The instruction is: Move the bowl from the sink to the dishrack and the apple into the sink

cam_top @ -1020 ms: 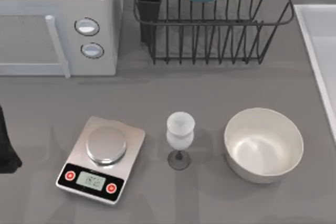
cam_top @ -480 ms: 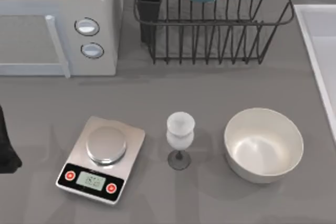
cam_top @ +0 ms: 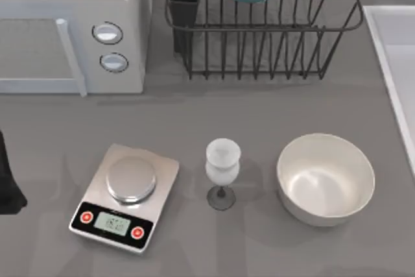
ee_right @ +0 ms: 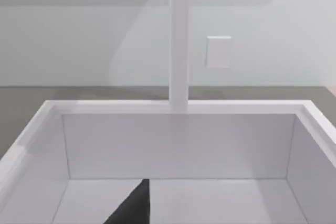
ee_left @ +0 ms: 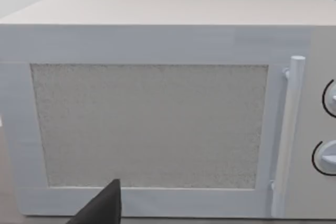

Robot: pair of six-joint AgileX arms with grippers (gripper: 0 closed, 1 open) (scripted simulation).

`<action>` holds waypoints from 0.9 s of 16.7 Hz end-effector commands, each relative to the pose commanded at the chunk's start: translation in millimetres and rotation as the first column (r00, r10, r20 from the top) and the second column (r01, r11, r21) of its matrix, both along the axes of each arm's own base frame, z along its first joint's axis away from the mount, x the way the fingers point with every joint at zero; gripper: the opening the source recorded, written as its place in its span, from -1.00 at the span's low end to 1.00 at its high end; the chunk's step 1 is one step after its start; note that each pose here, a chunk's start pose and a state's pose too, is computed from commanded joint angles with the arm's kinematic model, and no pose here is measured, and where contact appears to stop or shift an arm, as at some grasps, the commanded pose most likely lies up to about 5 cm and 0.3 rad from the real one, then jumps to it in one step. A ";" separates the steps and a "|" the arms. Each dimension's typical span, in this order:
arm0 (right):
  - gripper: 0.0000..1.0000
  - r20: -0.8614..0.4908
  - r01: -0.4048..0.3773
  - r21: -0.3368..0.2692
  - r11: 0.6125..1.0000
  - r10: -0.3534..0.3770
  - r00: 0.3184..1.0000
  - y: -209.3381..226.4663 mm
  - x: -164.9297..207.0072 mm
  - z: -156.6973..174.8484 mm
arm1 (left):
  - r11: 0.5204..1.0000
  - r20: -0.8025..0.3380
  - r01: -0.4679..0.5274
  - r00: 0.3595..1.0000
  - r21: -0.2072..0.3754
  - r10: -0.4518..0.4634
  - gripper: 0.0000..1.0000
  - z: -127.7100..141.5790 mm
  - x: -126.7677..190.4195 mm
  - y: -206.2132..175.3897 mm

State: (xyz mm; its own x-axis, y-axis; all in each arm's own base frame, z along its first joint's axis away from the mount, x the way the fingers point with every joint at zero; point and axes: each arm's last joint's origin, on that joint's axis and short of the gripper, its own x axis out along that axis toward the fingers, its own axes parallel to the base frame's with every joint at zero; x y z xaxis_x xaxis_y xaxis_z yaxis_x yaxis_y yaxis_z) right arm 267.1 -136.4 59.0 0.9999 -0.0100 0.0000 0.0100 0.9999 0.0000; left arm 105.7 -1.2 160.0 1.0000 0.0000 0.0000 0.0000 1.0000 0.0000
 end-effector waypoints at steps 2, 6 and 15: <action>1.00 0.000 0.000 0.000 1.000 0.000 1.000 0.0 0.0 0.0 | 1.000 0.000 0.000 1.000 0.000 0.000 1.00 0.0 0.0 0.0; 1.00 0.000 0.000 0.000 1.000 0.000 1.000 0.0 0.0 0.0 | 1.000 0.000 0.000 1.000 0.000 0.000 1.00 0.0 0.0 0.0; 1.00 -0.096 0.062 0.110 0.992 -0.051 0.994 11.4 -24.7 21.4 | 1.000 0.000 0.000 1.000 0.000 0.000 1.00 0.0 0.0 0.0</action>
